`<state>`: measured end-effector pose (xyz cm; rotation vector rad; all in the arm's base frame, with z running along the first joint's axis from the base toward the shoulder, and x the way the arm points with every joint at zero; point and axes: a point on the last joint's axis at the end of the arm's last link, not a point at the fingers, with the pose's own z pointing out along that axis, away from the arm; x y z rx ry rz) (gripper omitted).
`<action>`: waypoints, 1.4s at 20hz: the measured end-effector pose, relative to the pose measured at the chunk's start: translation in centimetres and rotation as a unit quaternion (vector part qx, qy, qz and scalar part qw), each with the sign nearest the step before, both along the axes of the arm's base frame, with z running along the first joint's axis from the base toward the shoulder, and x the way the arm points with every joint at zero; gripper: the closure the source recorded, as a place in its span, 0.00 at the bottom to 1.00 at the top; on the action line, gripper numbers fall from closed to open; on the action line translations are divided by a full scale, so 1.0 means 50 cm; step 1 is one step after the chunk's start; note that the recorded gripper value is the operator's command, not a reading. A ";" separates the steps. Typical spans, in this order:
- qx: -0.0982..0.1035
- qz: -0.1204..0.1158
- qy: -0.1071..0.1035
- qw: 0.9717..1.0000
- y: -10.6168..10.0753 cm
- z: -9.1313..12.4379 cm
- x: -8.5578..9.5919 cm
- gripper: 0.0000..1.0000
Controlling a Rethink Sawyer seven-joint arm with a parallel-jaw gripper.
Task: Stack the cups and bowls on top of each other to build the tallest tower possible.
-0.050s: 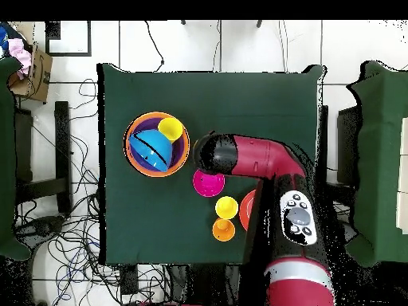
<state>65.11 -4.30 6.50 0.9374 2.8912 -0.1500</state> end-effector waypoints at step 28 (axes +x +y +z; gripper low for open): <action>-0.002 0.059 -0.002 0.998 0.009 -0.090 0.011 0.00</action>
